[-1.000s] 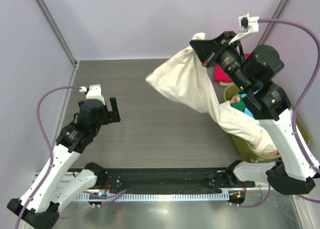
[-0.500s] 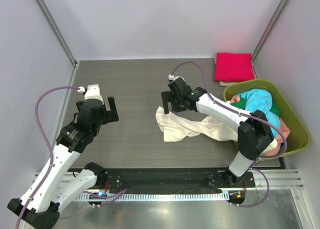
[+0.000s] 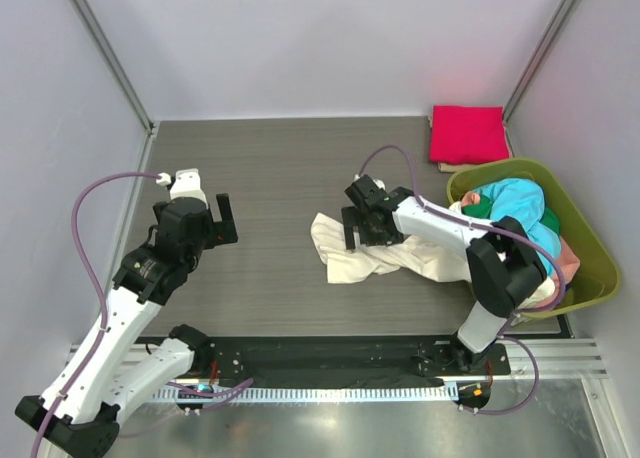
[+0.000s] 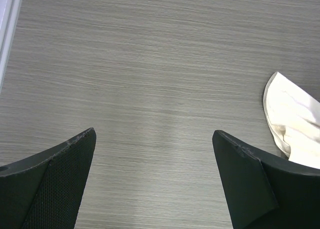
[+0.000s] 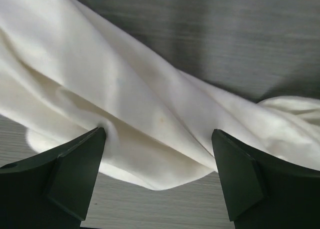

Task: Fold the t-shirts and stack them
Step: Move the tshirt to the center of the board

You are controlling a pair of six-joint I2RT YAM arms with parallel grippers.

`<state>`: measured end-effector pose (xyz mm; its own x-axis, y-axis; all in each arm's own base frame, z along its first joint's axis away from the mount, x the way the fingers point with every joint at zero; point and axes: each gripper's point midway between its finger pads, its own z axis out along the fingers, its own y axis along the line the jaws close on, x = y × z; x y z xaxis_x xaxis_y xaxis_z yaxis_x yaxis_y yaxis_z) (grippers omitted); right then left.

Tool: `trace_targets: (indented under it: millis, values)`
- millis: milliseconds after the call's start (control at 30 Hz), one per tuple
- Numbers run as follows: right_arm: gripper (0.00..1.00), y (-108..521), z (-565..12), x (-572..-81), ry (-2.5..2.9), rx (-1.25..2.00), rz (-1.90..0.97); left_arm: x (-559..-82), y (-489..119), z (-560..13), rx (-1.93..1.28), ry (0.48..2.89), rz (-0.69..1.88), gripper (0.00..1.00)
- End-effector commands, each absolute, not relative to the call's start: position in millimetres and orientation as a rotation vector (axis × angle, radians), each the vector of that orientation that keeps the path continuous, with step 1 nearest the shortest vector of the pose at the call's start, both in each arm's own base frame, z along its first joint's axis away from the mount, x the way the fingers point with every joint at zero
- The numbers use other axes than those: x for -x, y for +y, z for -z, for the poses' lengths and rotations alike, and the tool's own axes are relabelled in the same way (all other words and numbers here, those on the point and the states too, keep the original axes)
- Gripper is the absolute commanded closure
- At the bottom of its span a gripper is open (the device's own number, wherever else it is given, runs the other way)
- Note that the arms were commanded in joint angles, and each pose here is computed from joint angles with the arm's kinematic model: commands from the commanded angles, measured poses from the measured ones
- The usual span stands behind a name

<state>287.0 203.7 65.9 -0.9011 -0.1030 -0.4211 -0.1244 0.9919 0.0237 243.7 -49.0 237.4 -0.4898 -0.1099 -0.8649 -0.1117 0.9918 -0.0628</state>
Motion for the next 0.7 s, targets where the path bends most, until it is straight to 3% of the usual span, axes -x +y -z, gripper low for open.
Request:
trace_targets:
  millis: [0,67,133,200,233,333,500,600,633,667]
  values:
    - [0.08,213,-48,-274,2.758,0.168,-0.135,-245,-47,-248,0.164,2.055,0.001,0.0]
    - [0.13,217,-40,-270,2.773,0.184,-0.156,-245,-46,-248,0.167,2.053,0.003,0.0]
    - [0.28,222,-36,-268,2.787,0.2,-0.183,-245,-47,-249,0.166,2.049,0.009,0.0]
    - [0.49,229,-30,-269,2.795,0.213,-0.214,-244,-47,-250,0.167,2.046,0.011,0.0]
    - [0.71,235,-29,-270,2.795,0.224,-0.242,-244,-47,-249,0.164,2.049,0.012,0.0]
    - [0.99,277,-40,-286,2.763,0.276,-0.404,-244,-47,-250,0.163,2.047,0.012,0.0]
    - [0.99,378,-94,-321,2.609,0.428,-0.605,-243,-43,-253,0.181,2.035,0.0,0.0]
    - [0.99,453,-144,-340,2.472,0.493,-0.79,-242,-37,-254,0.204,2.026,-0.025,0.0]
    - [0.99,479,-186,-352,2.365,0.495,-0.883,-241,-35,-254,0.209,2.023,-0.029,0.0]
    - [0.99,492,-164,-356,2.405,0.486,-0.903,-241,-32,-255,0.22,2.017,-0.047,0.0]
